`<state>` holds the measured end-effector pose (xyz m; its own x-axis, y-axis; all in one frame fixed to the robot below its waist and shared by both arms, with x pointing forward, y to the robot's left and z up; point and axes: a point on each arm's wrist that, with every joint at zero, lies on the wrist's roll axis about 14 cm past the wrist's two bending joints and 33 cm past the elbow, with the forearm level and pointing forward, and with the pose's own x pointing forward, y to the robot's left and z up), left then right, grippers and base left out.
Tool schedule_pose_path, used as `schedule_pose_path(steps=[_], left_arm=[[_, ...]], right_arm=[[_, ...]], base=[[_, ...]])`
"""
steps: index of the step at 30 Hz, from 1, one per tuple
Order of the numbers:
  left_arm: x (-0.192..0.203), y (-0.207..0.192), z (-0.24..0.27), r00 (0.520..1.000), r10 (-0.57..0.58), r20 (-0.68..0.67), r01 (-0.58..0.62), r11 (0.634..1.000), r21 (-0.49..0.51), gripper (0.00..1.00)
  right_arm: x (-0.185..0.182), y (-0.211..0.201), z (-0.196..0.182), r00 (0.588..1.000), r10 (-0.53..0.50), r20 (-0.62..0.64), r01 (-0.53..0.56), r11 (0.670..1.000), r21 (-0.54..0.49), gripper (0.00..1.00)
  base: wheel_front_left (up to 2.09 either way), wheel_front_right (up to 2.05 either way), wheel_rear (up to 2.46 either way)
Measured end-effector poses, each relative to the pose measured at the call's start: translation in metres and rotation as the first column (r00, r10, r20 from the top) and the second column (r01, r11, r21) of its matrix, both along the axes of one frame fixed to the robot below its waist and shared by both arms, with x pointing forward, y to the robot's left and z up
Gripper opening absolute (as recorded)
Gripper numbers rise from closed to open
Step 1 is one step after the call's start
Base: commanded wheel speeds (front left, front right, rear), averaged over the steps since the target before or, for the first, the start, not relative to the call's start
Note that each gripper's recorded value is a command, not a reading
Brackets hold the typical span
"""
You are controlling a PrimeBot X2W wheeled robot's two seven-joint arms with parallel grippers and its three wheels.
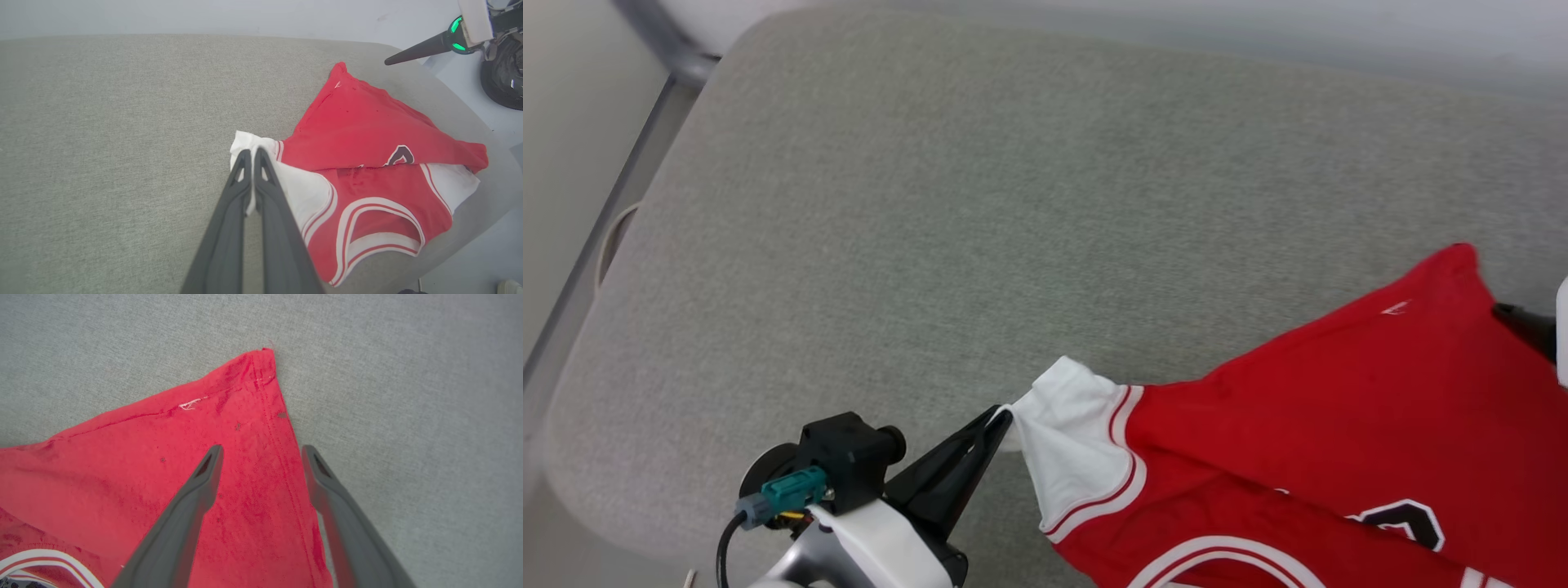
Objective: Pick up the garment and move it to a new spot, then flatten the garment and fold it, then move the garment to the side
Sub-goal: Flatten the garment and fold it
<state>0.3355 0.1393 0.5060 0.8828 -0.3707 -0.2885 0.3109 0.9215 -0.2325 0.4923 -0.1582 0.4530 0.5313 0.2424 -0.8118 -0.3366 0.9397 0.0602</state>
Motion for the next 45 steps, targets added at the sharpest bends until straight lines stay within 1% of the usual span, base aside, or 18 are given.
schedule_pose_path(steps=[5, 11, 13, 16, 21, 23, 24, 30, 34, 37, 39, 41, 45], left_arm=[[0.0, 0.006, -0.007, 0.999, 0.032, -0.026, -0.032, 0.999, 0.0, 0.0], [-0.001, 0.011, -0.013, 0.997, 0.068, -0.046, -0.069, 0.998, -0.009, 0.0], [-0.001, 0.013, -0.016, 0.996, 0.076, -0.054, -0.076, 0.997, -0.006, 0.0], [0.0, 0.009, -0.015, 0.995, 0.081, -0.055, -0.083, 0.996, -0.039, 0.0], [0.001, 0.014, -0.02, 0.993, 0.098, -0.067, -0.1, 0.995, -0.025, 0.0], [0.001, 0.016, -0.022, 0.992, 0.102, -0.071, -0.104, 0.994, -0.022, 0.0], [0.001, 0.016, -0.023, 0.992, 0.104, -0.073, -0.106, 0.994, -0.02, 0.0], [0.001, 0.02, -0.023, 0.992, 0.112, -0.065, -0.113, 0.994, -0.015, 0.0], [0.003, 0.02, -0.015, 0.994, 0.103, -0.031, -0.104, 0.995, -0.013, 0.0], [0.007, 0.018, -0.002, 0.996, 0.091, 0.018, -0.091, 0.996, -0.022, 0.0], [0.008, 0.02, 0.004, 0.995, 0.09, 0.041, -0.09, 0.996, -0.011, 0.0], [0.009, 0.023, 0.011, 0.994, 0.09, 0.066, -0.09, 0.996, 0.001, 0.0], [0.012, 0.023, 0.033, 0.988, 0.087, 0.13, -0.086, 0.996, -0.014, 0.0]], right_arm=[[0.027, 0.016, -0.024, 0.998, 0.03, -0.057, -0.033, 0.999, -0.044, 1.0], [0.043, 0.025, -0.059, 0.988, 0.036, -0.148, -0.049, 0.995, -0.085, 1.0], [0.046, 0.025, -0.07, 0.985, 0.034, -0.172, -0.053, 0.993, -0.106, 1.0], [0.048, 0.031, -0.082, 0.979, 0.047, -0.197, -0.07, 0.991, -0.112, 1.0], [0.048, 0.035, -0.098, 0.971, 0.055, -0.234, -0.085, 0.989, -0.12, 1.0], [0.046, 0.034, -0.102, 0.967, 0.05, -0.248, -0.083, 0.989, -0.124, 0.15], [0.046, 0.034, -0.103, 0.967, 0.05, -0.25, -0.083, 0.989, -0.123, 0.0], [0.048, 0.041, -0.101, 0.978, 0.049, -0.201, -0.068, 0.994, -0.088, 0.0], [0.053, 0.041, -0.089, 0.991, 0.024, -0.128, -0.032, 0.998, -0.058, 0.0], [0.057, 0.043, -0.074, 0.997, 0.01, -0.07, -0.011, 1.0, -0.021, 0.0], [0.057, 0.043, -0.063, 1.0, -0.001, -0.028, 0.002, 1.0, 0.009, 0.0], [0.062, 0.041, -0.045, 0.999, -0.014, 0.04, 0.012, 0.999, 0.03, 0.0], [0.065, 0.033, -0.008, 0.986, -0.043, 0.163, 0.03, 0.997, 0.077, 0.0]], base=[[0.0, 0.0, 0.0], [0.0, 0.0, 0.0], [0.0, 0.0, 0.0], [0.0, 0.0, 0.0], [0.0, 0.0, 0.0], [0.0, 0.0, 0.0], [0.0, 0.0, 0.0], [0.0, 0.0, 0.0], [0.0, 0.0, 0.0], [0.0, 0.0, 0.0], [0.0, 0.0, 0.0], [0.0, 0.0, 0.0], [0.0, 0.0, 0.0]])
